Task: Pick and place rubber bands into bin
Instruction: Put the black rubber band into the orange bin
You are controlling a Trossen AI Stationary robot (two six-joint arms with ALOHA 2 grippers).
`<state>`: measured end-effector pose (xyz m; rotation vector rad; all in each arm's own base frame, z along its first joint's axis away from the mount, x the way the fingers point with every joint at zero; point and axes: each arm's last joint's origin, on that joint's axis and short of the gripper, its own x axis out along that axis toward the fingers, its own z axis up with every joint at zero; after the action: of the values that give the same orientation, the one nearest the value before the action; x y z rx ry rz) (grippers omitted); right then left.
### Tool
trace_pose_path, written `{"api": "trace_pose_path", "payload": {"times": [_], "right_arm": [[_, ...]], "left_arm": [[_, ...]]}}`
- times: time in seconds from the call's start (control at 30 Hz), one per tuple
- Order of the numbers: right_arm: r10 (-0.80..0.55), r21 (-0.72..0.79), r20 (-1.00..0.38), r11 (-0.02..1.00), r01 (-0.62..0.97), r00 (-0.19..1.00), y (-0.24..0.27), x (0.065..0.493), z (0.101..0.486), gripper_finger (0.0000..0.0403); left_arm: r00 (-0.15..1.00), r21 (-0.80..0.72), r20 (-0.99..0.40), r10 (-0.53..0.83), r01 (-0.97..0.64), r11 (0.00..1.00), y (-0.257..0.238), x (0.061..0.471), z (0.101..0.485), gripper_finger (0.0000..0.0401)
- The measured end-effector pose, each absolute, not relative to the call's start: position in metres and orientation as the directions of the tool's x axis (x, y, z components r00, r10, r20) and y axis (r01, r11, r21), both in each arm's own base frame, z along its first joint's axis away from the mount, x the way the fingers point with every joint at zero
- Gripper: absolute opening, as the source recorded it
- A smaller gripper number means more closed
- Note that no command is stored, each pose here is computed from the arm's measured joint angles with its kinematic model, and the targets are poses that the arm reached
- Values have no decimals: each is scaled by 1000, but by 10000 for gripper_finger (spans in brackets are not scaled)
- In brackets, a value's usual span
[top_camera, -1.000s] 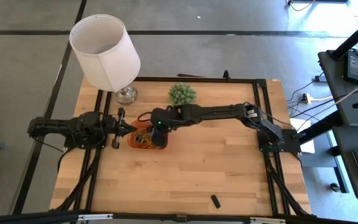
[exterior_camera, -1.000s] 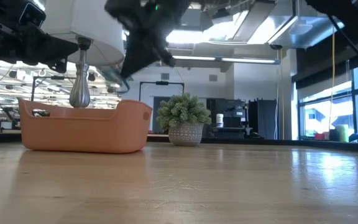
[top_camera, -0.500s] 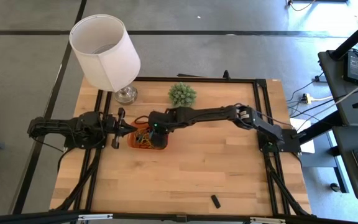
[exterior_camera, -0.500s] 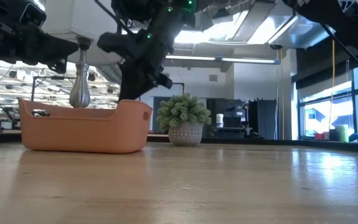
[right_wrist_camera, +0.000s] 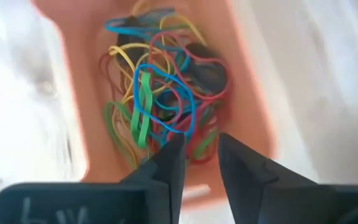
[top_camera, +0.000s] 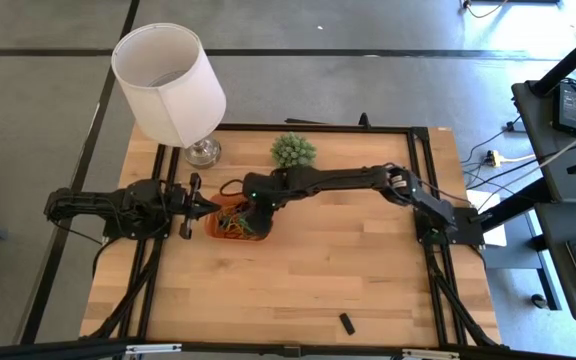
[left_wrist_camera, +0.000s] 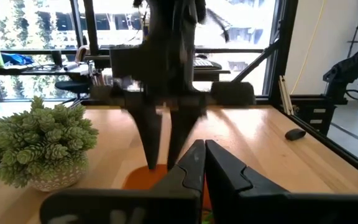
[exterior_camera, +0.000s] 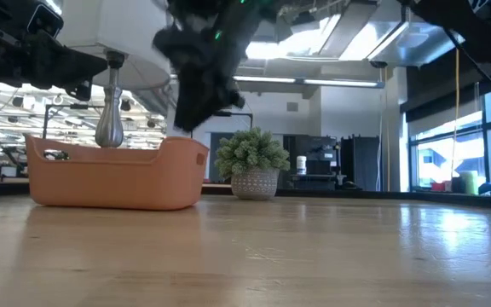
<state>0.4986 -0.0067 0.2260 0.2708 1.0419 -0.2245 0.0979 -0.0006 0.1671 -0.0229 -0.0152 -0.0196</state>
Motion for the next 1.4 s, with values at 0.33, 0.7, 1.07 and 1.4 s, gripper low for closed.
{"api": "trace_pose_path", "payload": {"times": [0.33,0.7,1.07,1.4], "right_arm": [[-159,-64,-794,982,179,587,48,460,303,39],[-64,86,-777,975,206,627,131,362,296,23],[69,217,-834,953,211,547,197,256,266,27],[175,205,-838,979,0,516,235,201,205,73]], "left_arm": [[1000,-23,15,-19,20,1000,-1,98,167,4],[1000,-23,22,-19,20,1000,-1,98,168,4],[1000,-23,23,-19,20,1000,-1,98,168,6],[1000,-23,23,-19,20,1000,-1,98,168,7]]}}
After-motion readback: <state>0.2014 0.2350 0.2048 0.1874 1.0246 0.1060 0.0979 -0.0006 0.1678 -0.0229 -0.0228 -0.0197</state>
